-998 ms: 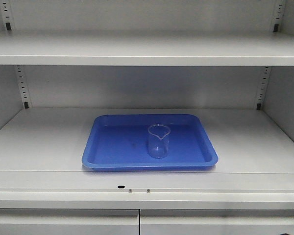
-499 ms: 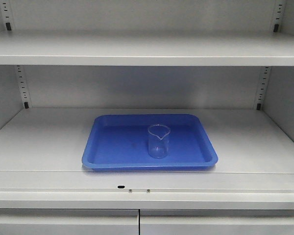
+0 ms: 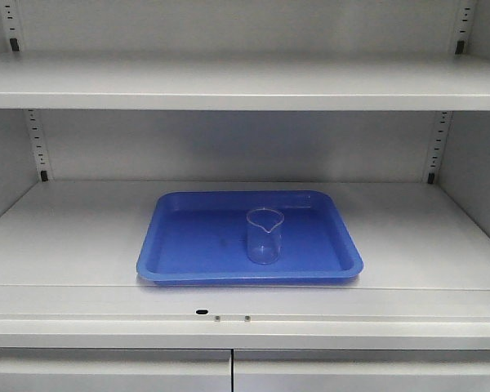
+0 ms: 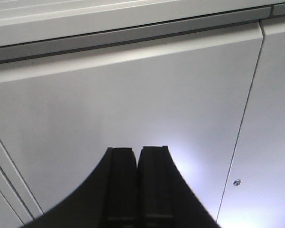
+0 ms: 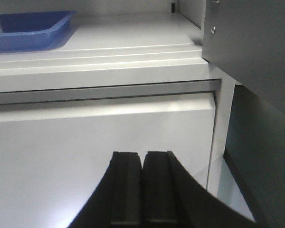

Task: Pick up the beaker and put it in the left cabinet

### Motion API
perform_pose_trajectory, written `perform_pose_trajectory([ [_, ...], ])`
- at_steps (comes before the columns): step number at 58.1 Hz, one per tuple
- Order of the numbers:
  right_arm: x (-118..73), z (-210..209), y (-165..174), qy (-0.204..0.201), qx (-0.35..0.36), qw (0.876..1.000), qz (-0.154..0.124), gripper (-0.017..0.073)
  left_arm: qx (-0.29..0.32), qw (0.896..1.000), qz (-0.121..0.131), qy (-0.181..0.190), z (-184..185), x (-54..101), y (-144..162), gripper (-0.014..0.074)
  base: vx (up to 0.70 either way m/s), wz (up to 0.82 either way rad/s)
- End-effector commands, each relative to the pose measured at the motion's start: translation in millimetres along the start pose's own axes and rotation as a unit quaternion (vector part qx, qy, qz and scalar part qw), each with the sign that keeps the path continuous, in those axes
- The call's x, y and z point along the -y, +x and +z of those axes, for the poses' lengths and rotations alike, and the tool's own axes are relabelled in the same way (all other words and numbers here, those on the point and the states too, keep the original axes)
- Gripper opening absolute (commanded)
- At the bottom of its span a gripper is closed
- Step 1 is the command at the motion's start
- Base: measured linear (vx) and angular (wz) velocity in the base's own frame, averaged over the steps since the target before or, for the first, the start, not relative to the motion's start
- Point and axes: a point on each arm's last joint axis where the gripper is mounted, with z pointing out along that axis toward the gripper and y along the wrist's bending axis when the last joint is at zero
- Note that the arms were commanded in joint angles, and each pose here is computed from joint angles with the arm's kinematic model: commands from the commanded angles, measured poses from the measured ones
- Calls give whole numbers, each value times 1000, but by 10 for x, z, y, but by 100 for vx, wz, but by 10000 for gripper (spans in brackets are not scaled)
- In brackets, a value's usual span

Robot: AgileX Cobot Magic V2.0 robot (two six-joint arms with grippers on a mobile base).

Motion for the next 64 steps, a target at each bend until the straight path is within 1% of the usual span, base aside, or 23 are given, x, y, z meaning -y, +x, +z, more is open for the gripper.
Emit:
perform_pose_trajectory([
  [1,-14,-14,-91,-5,61,997,-49,-6,55,998,-4,-1,-33,-3,-136,-6,0,0],
  [3,-15,-15,-96,-4,64,996,-64,-4,55,998,-4,-1,-33,-3,-136,-6,0,0],
  [6,-16,-16,-100,-4,66,995,-72,-3,55,998,-4,-1,-33,-3,-136,-6,0,0],
  [64,-15,-16,-99,-3,64,995,-73,-2,55,998,-4,-1,-33,-3,-136,-6,0,0],
])
